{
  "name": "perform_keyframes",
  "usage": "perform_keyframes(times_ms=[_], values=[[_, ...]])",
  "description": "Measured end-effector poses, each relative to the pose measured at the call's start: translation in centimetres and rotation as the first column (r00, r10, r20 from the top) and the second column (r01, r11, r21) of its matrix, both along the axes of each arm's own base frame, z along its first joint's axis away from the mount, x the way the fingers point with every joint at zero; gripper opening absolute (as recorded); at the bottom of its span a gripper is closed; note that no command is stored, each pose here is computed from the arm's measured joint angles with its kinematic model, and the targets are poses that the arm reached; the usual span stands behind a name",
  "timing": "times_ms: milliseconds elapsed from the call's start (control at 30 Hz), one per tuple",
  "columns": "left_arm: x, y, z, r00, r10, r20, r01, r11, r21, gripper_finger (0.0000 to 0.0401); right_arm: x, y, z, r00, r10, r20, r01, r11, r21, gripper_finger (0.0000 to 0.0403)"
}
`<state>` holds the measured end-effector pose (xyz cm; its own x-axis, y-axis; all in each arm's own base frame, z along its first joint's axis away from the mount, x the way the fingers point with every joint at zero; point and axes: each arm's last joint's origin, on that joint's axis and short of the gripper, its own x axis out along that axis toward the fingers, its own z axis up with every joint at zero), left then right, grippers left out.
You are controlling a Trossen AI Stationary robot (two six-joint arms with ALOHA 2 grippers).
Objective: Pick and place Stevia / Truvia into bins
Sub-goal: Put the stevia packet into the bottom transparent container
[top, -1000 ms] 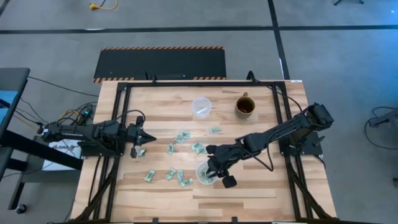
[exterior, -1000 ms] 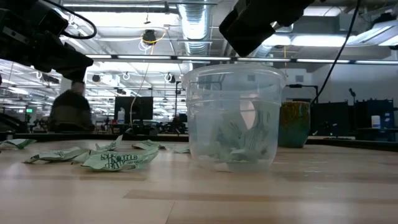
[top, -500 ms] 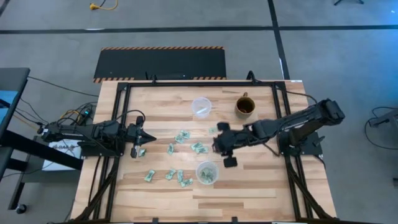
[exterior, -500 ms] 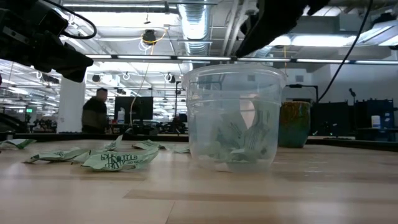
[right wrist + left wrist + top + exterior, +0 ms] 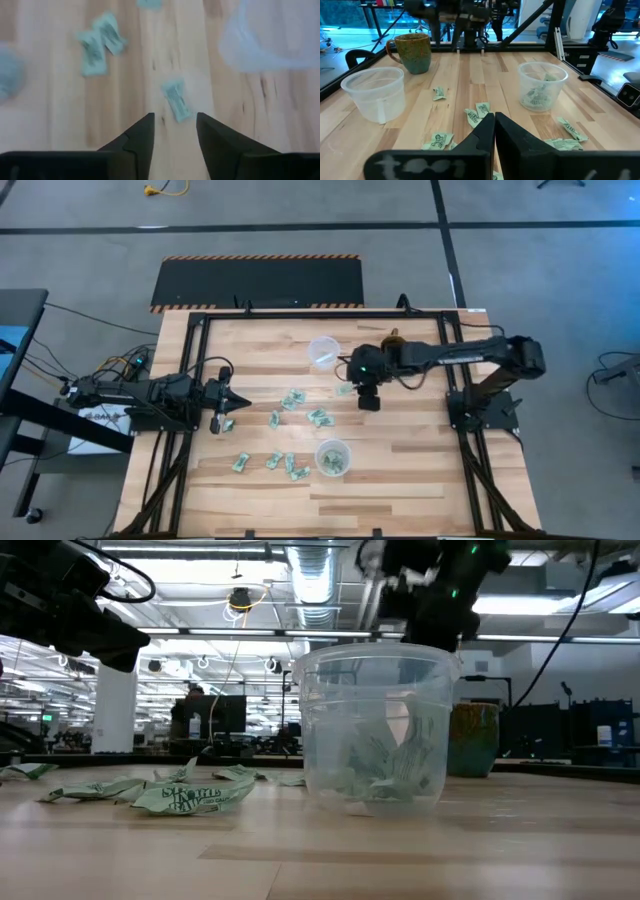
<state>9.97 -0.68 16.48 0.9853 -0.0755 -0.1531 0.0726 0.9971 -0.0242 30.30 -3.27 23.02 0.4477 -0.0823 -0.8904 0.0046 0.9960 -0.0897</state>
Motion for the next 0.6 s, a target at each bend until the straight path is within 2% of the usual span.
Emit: perform_keyframes(times_ms=[100,300,600], values=[[0.0,0.0,0.0,1.0,0.0,0.0,0.0,1.0,0.0,0.0,0.6,-1.2,-1.4,0.999,-0.013,-0.03,0.014,1.0,0.009,0.0167],[0.0,0.0,0.0,1.0,0.0,0.0,0.0,1.0,0.0,0.0,2.3,-2.2,-4.2,0.998,0.033,-0.059,-0.034,0.999,-0.02,0.02],[0.0,0.0,0.0,1.0,0.0,0.0,0.0,1.0,0.0,0.0,3.3,-2.1,-7.6,0.987,0.068,-0.143,-0.071,0.997,-0.016,0.0211]])
